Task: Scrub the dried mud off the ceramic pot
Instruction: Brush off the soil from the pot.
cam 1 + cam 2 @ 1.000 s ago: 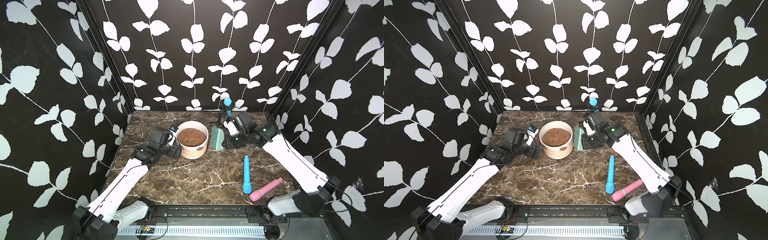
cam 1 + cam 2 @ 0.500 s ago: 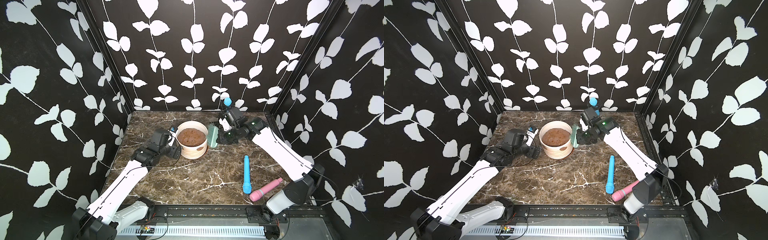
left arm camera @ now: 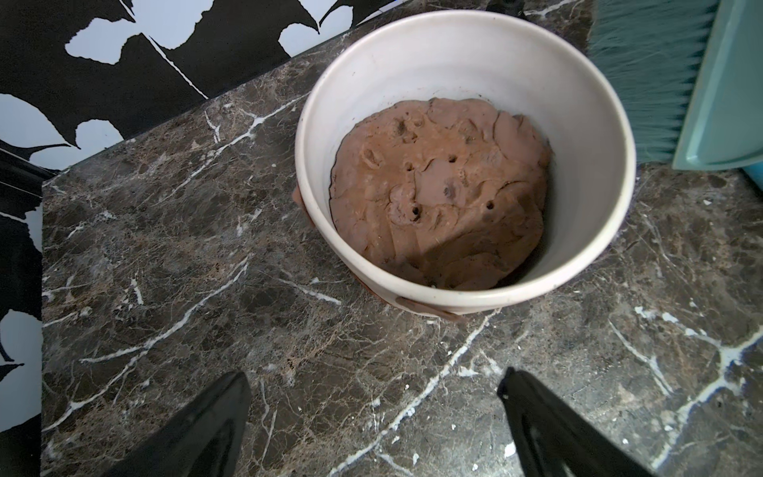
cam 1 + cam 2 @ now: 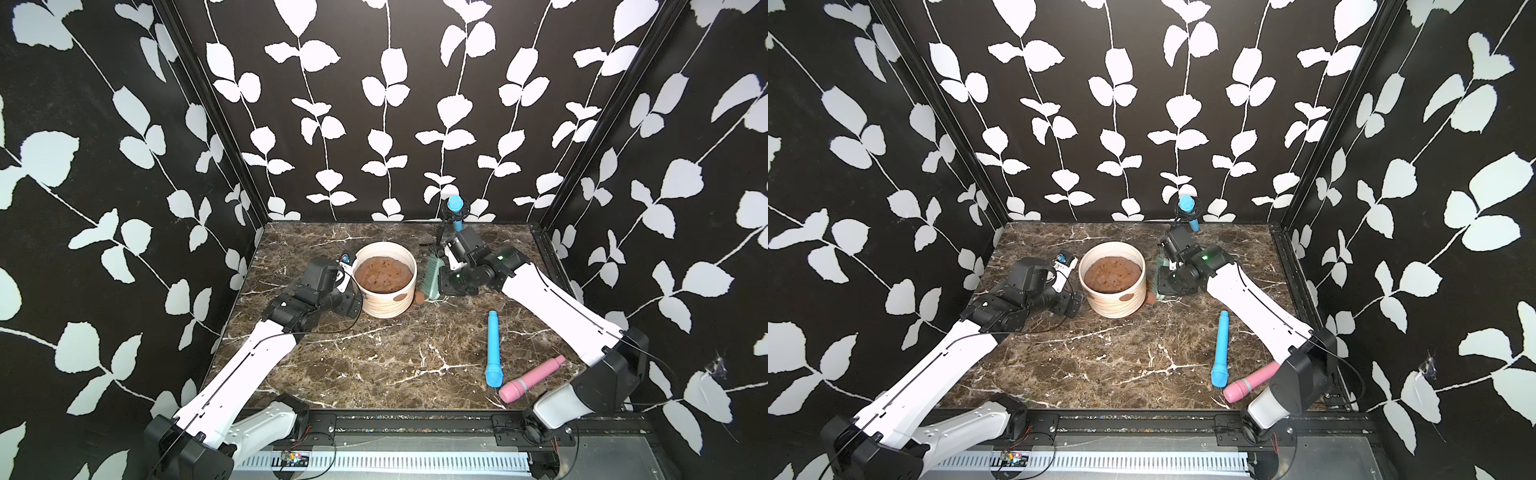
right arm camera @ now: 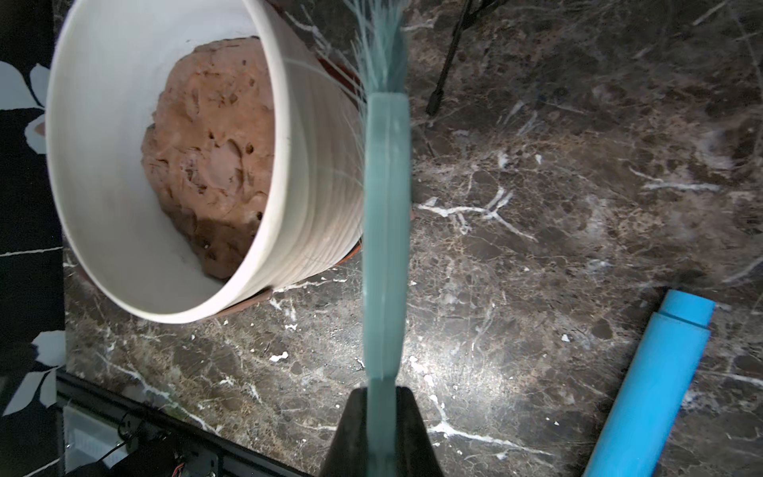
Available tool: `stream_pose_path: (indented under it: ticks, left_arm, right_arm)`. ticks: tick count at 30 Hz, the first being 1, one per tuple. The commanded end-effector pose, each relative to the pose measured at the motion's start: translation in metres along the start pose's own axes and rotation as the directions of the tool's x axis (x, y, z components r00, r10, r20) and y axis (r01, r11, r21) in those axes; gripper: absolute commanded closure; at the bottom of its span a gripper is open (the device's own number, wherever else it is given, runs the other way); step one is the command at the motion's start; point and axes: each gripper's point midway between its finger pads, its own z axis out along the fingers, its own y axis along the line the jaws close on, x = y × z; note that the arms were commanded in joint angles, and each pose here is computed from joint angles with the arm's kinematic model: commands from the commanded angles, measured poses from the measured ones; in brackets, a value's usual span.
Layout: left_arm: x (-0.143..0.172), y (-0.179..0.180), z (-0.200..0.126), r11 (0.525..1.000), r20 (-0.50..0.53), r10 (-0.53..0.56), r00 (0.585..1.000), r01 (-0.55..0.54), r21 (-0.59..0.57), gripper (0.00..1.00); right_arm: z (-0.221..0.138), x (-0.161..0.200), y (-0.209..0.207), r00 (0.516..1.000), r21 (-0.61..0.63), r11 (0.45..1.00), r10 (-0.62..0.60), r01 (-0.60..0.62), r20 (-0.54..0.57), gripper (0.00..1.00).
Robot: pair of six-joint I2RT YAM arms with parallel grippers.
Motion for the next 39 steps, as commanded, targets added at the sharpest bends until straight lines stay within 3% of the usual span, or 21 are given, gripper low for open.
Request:
stream_pose_path:
  ticks: [1, 8, 12, 14, 17, 20, 25, 28, 31, 35, 39]
  left_arm:
    - [-0.001, -0.005, 0.0, 1.0, 0.016, -0.003, 1.0, 0.002, 0.026, 0.02]
    - [-0.002, -0.006, 0.001, 1.0, 0.017, -0.003, 1.0, 0.003, 0.031, 0.02]
    - [-0.001, -0.004, 0.001, 1.0, 0.015, -0.002, 1.0, 0.002, 0.02, 0.02]
    - [-0.001, -0.004, 0.001, 1.0, 0.015, -0.001, 1.0, 0.001, 0.021, 0.02]
    - [-0.002, -0.005, 0.0, 1.0, 0.02, 0.0, 1.0, -0.001, 0.025, 0.02]
    - [-0.005, -0.004, -0.004, 1.0, 0.037, 0.007, 0.999, -0.007, 0.023, 0.02]
    - [-0.003, -0.004, -0.006, 1.0, 0.047, 0.007, 0.999, -0.008, 0.022, 0.02]
    - [-0.005, -0.005, -0.006, 1.0, 0.051, 0.008, 0.999, -0.01, 0.028, 0.02]
    - [-0.002, -0.005, -0.005, 1.0, 0.038, 0.013, 0.999, -0.014, 0.024, 0.02]
    - [-0.003, -0.004, -0.005, 1.0, 0.039, 0.014, 0.999, -0.015, 0.022, 0.02]
    - [-0.001, -0.003, -0.004, 1.0, 0.033, 0.011, 0.999, -0.012, 0.012, 0.02]
  right_arm:
    - [-0.027, -0.014, -0.008, 0.991, 0.028, 0.999, 0.013, -0.017, 0.136, 1.0]
    - [-0.035, 0.015, -0.028, 0.997, 0.07, 0.997, -0.048, 0.043, 0.068, 1.0]
    - [-0.042, 0.03, -0.012, 0.975, -0.018, 0.975, -0.221, 0.221, 0.004, 1.0]
    - [-0.049, 0.035, -0.001, 0.935, -0.06, 0.933, -0.353, 0.354, 0.026, 1.0]
    - [-0.057, 0.038, 0.002, 0.803, -0.045, 0.804, -0.585, 0.592, 0.109, 1.0]
    - [-0.059, 0.034, 0.003, 0.609, 0.033, 0.634, -0.754, 0.772, 0.245, 1.0]
    - [-0.057, 0.016, 0.019, 0.229, 0.252, 0.367, -0.865, 0.895, 0.447, 1.0]
    - [-0.048, 0.007, 0.024, 0.077, 0.357, 0.255, -0.893, 0.898, 0.444, 1.0]
    - [-0.033, 0.0, 0.028, -0.008, 0.397, 0.167, -0.916, 0.902, 0.401, 1.0]
    - [-0.029, -0.002, 0.041, -0.054, 0.393, 0.139, -0.896, 0.909, 0.44, 1.0]
    - [-0.033, 0.003, 0.054, -0.062, 0.349, 0.133, -0.866, 0.928, 0.496, 1.0]
